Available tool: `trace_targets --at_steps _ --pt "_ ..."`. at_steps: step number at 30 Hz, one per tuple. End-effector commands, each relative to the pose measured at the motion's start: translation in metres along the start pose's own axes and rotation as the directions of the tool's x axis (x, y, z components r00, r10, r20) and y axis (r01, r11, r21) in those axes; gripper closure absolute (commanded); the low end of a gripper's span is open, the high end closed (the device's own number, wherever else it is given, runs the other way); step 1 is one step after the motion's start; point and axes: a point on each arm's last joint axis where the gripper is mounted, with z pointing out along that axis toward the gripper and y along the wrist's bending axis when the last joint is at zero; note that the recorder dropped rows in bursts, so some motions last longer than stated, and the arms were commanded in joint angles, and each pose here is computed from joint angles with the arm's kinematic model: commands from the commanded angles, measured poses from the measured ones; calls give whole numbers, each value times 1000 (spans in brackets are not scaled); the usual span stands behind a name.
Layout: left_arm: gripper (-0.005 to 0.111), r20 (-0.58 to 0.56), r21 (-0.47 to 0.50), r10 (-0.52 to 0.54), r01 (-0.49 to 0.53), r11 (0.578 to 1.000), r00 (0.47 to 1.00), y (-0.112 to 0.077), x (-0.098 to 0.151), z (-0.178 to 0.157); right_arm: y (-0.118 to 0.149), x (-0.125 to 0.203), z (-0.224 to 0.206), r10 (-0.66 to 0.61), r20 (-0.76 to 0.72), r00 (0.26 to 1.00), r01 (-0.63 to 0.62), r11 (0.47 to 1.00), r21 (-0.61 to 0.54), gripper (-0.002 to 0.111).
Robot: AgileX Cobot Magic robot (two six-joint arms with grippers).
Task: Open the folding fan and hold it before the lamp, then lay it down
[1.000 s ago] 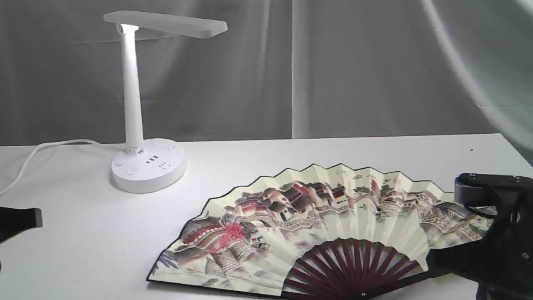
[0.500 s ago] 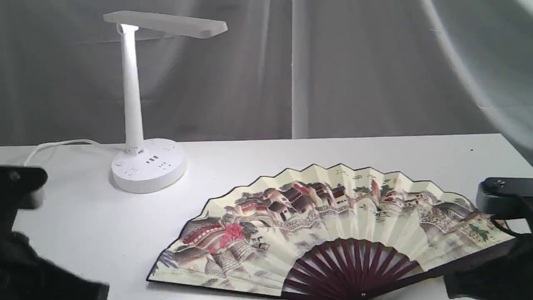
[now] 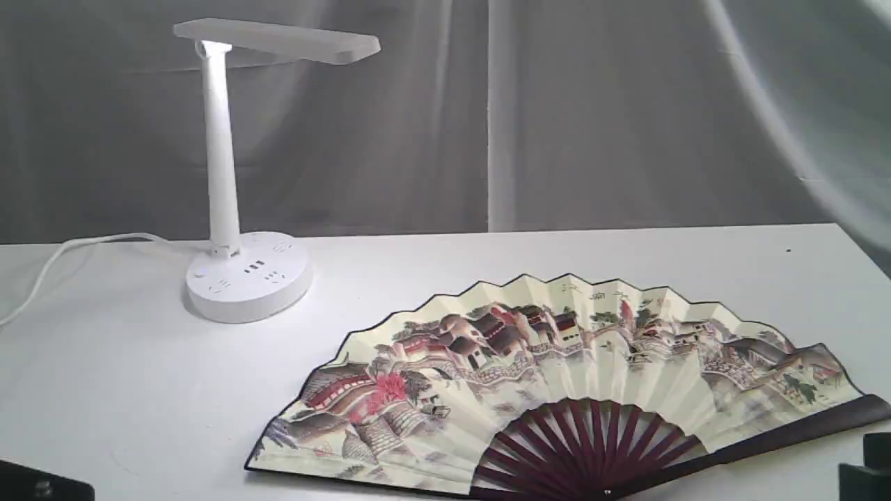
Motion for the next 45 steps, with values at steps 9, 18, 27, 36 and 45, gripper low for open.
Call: trace_targets --at_steps 9,18,27,36,45 --pt "107 199 116 57 -81 990 978 -16 -21 -18 -10 52 -35 -14 432 902 49 996 -72 108" --pt "107 344 6 46 -51 999 938 -6 -33 -23 -14 78 -43 -2 607 795 75 993 -95 108" --pt "107 706 186 -121 -17 982 697 -6 -26 -48 -14 78 -47 2 633 774 78 992 -98 108" --pt "107 713 187 -187 75 980 676 20 39 -34 -14 78 -47 2 633 774 78 992 -98 108" --pt "107 854 257 -255 58 965 454 37 71 -34 -14 78 -47 6 632 775 75 992 -101 108"
